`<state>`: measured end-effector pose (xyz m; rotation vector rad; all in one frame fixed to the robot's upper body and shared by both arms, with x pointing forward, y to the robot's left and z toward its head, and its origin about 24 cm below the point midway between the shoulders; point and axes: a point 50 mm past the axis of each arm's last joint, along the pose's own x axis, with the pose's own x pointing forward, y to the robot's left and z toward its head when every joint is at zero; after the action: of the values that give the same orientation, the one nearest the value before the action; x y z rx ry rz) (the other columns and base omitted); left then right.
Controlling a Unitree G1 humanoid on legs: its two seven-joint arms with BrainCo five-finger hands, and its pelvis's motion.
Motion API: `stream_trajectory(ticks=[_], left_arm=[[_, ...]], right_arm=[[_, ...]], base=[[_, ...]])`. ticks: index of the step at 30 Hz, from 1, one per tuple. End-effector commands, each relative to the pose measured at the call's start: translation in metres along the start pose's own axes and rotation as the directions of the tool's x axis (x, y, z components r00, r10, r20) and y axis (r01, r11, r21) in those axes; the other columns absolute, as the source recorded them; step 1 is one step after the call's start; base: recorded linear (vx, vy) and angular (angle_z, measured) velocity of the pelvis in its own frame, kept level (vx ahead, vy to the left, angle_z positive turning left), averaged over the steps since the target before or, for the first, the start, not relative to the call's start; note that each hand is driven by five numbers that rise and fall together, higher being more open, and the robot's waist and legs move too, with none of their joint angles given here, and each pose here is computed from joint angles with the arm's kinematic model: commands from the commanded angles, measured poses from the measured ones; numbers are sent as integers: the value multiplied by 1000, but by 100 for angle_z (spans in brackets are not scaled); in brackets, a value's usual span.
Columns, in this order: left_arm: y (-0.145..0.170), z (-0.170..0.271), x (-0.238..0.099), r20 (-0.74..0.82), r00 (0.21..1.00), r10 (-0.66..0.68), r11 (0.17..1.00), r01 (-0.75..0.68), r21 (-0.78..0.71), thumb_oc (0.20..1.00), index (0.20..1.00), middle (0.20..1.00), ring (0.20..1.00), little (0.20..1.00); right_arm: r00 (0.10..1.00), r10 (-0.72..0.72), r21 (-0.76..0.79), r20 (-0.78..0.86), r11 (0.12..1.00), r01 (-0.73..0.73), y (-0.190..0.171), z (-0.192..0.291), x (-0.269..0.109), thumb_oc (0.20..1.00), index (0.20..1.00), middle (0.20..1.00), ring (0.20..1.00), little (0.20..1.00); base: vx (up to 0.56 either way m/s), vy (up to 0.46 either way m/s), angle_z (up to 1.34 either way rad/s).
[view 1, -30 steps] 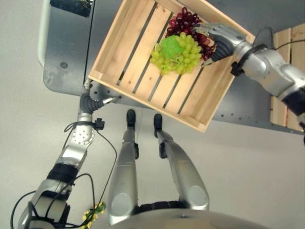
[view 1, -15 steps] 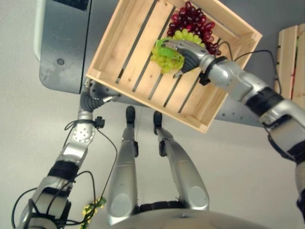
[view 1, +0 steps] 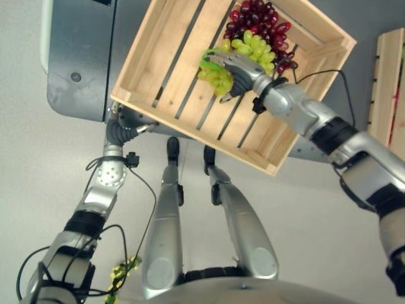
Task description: Pick up the fruits from the basket on one side to the basket on the other side
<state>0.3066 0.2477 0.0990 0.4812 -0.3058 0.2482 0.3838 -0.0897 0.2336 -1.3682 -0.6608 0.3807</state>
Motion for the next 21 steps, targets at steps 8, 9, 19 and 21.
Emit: stream_trajectory(ticks=[8,9,19,21], left_arm=[[0,23,1,121,992,16,999,-11,-41,1000,1000,1000,1000,1000],[0,23,1,122,992,17,999,-12,-42,1000,1000,1000,1000,1000],[2,24,0,125,992,4,1000,-1,-22,1000,1000,1000,1000,1000],[2,24,0,124,992,1,1000,1,-22,1000,1000,1000,1000,1000]], right_arm=[[997,6,-297,-77,954,-28,-35,-32,-13,1000,1000,1000,1000,1000],[997,6,-299,-77,954,-29,-36,-32,-12,1000,1000,1000,1000,1000],[948,88,-512,-306,824,-242,-55,-81,-40,1000,1000,1000,1000,1000],[934,110,-519,-340,806,-284,-53,-87,-43,1000,1000,1000,1000,1000]], base=[[0,0,0],[1,-14,9],[6,-7,5],[0,0,0]])
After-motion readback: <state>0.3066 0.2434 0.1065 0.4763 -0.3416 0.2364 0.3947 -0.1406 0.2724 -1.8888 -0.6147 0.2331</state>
